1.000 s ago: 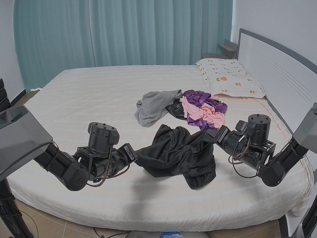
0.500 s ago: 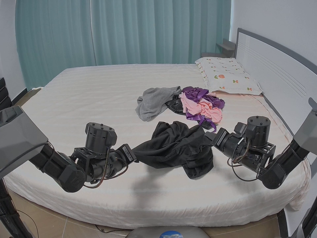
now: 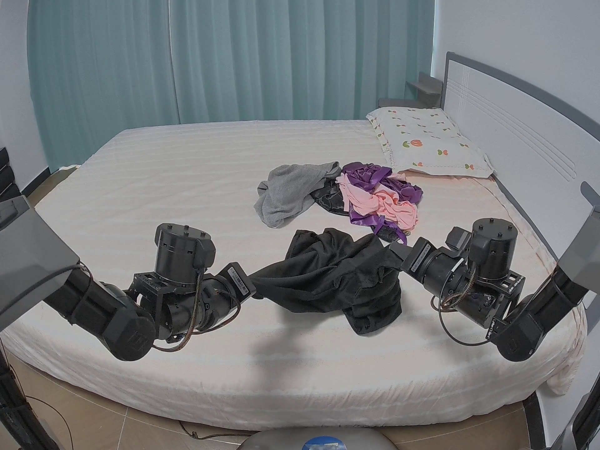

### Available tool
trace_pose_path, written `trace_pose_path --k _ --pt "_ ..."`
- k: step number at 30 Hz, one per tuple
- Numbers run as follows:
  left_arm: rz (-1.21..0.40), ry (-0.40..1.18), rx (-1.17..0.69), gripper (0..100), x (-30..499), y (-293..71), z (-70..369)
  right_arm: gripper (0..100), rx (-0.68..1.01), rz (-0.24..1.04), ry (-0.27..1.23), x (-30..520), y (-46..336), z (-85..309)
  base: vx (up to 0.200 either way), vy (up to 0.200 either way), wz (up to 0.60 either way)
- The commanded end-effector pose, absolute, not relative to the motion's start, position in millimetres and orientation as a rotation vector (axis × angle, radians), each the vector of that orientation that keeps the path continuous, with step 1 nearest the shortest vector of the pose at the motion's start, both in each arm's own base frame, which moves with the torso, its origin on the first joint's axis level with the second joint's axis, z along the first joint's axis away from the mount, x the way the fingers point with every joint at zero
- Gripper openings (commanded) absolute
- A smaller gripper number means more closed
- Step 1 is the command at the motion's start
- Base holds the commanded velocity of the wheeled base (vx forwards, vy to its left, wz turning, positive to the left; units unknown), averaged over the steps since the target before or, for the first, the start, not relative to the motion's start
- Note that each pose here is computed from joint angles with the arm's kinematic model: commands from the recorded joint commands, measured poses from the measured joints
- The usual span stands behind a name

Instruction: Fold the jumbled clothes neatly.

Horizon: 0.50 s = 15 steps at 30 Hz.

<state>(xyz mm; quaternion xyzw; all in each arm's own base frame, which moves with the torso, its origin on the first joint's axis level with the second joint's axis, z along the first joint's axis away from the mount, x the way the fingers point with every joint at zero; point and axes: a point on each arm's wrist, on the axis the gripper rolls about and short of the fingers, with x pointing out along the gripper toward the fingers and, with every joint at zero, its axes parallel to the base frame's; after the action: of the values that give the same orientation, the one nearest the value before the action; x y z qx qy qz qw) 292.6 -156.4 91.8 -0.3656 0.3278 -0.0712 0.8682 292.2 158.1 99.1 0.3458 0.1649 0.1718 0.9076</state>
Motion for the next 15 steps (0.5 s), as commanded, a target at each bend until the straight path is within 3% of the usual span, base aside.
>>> trace_pose_path --k 1,15 --pt "-0.156 0.671 -0.771 0 289.4 -154.1 98.3 0 0.708 0.361 0.339 290.1 158.9 99.5 0.000 0.200 0.00" --pt "-0.182 0.658 -0.783 0 283.4 -150.7 109.6 0 0.714 0.370 0.316 288.1 157.3 107.6 0.000 0.200 0.00"
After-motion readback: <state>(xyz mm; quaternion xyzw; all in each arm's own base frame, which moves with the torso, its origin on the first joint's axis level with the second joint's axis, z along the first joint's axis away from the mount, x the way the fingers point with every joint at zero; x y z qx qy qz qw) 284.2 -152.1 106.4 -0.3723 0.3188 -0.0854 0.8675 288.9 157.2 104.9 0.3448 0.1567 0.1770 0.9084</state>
